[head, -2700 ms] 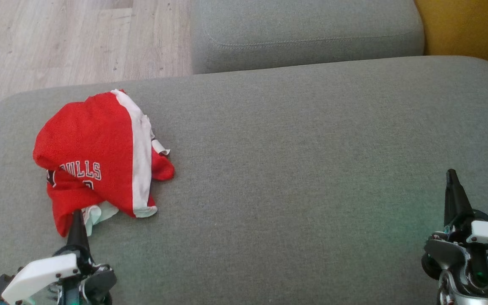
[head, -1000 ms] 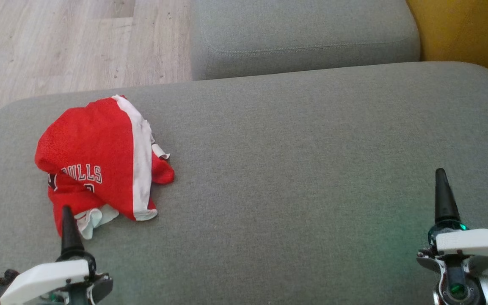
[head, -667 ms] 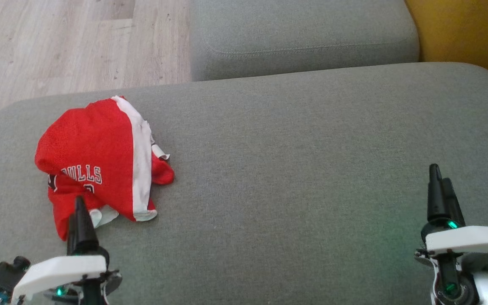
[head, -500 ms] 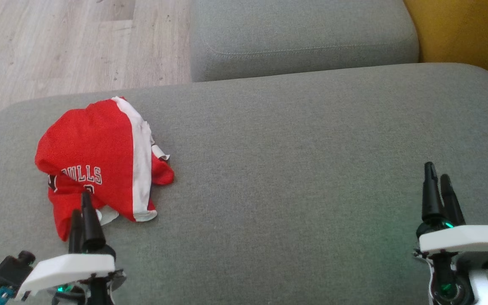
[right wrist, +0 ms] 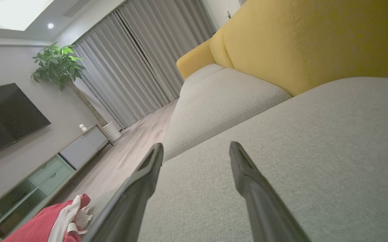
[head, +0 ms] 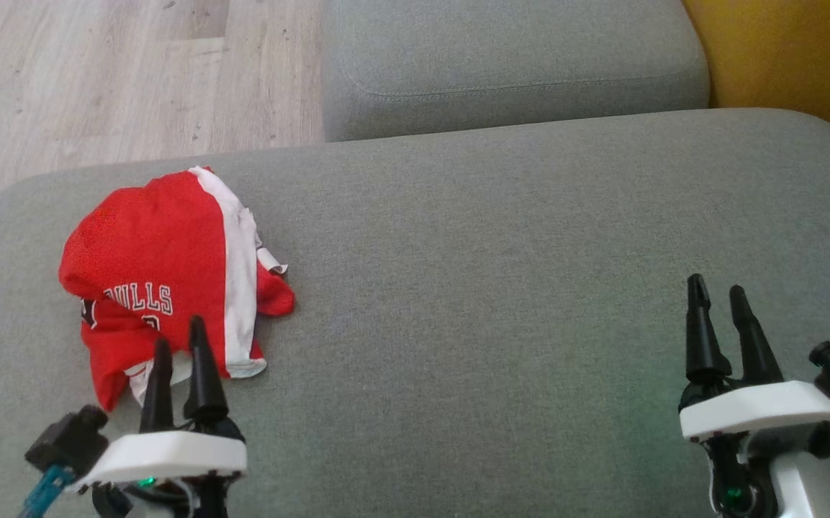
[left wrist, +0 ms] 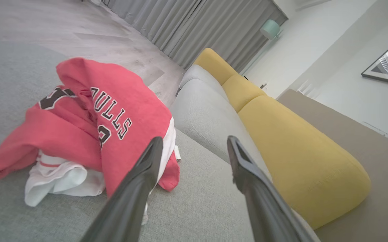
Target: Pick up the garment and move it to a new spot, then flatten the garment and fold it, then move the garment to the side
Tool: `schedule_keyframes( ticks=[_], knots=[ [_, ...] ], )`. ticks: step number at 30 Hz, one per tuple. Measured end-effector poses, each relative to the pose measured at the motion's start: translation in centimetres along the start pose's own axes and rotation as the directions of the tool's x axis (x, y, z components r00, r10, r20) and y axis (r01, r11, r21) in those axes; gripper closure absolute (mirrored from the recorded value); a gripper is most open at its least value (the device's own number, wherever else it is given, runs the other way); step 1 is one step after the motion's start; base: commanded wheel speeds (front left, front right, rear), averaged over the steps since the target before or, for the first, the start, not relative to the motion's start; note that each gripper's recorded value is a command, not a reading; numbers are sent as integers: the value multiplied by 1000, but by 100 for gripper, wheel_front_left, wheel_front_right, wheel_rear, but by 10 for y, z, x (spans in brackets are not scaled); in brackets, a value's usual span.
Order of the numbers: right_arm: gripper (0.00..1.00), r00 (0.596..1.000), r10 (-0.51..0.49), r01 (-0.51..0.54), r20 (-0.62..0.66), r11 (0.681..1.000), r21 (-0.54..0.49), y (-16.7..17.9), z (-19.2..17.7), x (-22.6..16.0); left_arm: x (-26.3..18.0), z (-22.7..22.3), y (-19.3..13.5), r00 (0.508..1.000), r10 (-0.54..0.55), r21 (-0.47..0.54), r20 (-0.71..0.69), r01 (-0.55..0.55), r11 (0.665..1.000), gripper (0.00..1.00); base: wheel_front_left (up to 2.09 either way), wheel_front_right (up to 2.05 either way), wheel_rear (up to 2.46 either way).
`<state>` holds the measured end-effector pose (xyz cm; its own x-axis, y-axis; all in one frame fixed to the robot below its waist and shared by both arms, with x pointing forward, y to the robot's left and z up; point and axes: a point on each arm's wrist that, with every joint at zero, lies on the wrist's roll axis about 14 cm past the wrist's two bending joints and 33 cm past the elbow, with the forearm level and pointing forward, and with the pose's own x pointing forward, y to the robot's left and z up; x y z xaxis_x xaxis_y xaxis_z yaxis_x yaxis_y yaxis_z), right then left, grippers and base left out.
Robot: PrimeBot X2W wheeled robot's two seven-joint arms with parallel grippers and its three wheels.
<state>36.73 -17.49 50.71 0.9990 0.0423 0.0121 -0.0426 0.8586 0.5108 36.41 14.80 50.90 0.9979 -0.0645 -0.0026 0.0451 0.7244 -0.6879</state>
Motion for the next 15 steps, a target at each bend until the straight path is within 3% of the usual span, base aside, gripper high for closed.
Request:
schedule_keyframes(
  ticks=[15],
  knots=[
    [0, 999, 51, -54, -17, 968, -245, 12, -8, -3, -2, -8, -26, 996, -94, 271, -7, 93, 958, 0, 0, 0, 0]
  ],
)
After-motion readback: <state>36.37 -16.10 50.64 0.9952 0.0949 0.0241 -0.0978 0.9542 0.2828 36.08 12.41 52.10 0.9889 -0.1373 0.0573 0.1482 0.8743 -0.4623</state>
